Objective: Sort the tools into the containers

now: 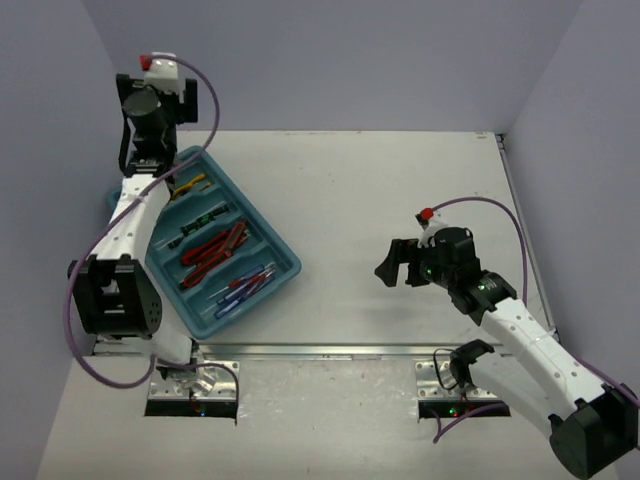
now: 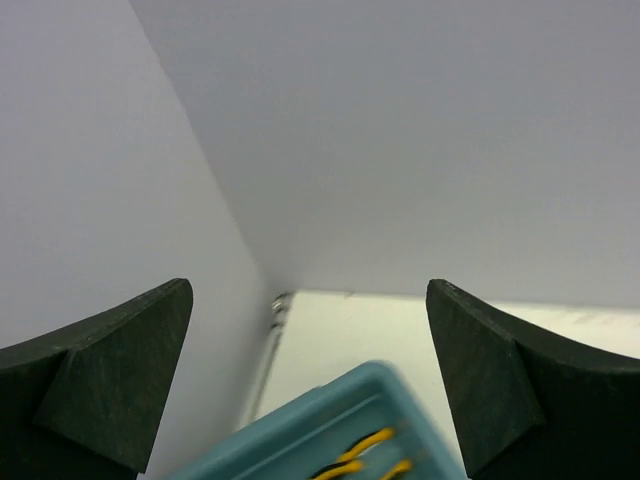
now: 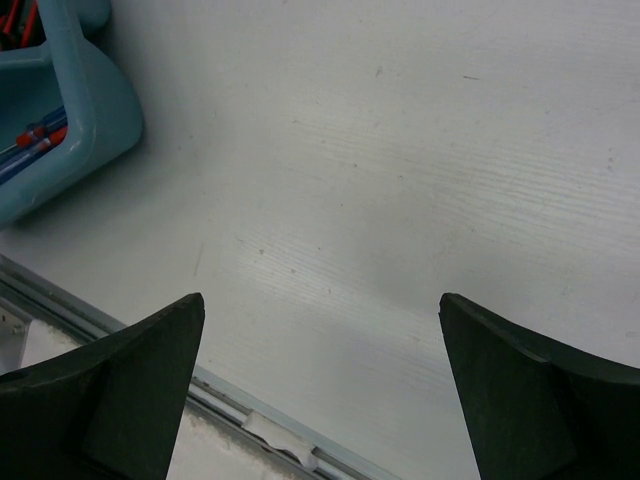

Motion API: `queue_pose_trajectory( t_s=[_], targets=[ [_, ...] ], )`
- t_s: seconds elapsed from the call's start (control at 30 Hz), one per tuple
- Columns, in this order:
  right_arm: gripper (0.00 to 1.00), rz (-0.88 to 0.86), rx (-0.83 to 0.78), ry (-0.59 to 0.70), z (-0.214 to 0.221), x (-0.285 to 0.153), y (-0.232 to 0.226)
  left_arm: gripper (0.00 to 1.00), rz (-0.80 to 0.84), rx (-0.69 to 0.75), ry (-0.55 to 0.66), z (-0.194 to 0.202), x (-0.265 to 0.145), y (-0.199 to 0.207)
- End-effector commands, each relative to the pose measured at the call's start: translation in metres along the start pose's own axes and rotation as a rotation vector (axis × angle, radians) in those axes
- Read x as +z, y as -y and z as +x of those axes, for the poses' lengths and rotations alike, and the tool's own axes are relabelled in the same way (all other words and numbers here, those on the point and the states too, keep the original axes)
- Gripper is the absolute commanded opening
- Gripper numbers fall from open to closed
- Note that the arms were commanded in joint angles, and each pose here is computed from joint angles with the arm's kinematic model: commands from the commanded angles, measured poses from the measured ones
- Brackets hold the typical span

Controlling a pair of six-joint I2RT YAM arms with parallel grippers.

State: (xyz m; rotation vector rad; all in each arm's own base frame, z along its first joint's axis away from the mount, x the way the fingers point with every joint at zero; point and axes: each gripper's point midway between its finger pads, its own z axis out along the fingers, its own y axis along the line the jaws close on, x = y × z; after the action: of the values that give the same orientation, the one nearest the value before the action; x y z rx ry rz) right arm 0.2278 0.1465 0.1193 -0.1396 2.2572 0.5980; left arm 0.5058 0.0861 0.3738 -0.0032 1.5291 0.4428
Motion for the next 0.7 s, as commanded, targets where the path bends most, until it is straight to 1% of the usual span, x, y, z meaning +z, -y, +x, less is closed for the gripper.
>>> queue_pose_trajectory(
  t_s=[0.0,0.07,0.1,0.13,0.23,0.33,0.4,0.5,0.6,0.67],
  targets=[
    [0.99,0.142,-0.036,0.066,-0.038,-0.018,0.014,1.0,0.098,-0.51,0.015,-0.081,-0.104,0.009],
    [0.99,0.215,-0.027,0.064,-0.052,-0.03,0.019,1.0,0.128,-0.562,-0.006,-0.073,-0.139,0.014],
    [0.99,0.243,-0.025,0.062,-0.056,-0.035,0.022,1.0,0.144,-0.577,-0.069,-0.05,-0.154,0.023],
    [0.99,0.283,-0.027,0.064,-0.062,-0.041,0.026,1.0,0.153,-0.577,-0.097,-0.037,-0.171,0.024],
    [0.99,0.427,-0.048,0.098,-0.079,-0.064,0.044,1.0,0.171,-0.57,-0.081,-0.028,-0.224,0.013],
    [0.99,0.496,-0.101,0.137,-0.089,-0.083,0.053,1.0,0.173,-0.539,-0.076,-0.009,-0.261,0.005],
    [0.99,0.501,-0.137,0.164,-0.099,-0.098,0.051,1.0,0.167,-0.523,-0.095,0.006,-0.279,0.003],
    [0.99,0.48,-0.171,0.196,-0.111,-0.121,0.043,1.0,0.178,-0.54,-0.102,0.02,-0.3,0.004],
    [0.99,0.448,-0.186,0.221,-0.116,-0.145,0.033,1.0,0.188,-0.549,-0.089,0.024,-0.318,0.002],
    [0.99,0.442,-0.198,0.224,-0.115,-0.16,0.03,1.0,0.2,-0.552,-0.079,0.019,-0.33,-0.002]
  ],
)
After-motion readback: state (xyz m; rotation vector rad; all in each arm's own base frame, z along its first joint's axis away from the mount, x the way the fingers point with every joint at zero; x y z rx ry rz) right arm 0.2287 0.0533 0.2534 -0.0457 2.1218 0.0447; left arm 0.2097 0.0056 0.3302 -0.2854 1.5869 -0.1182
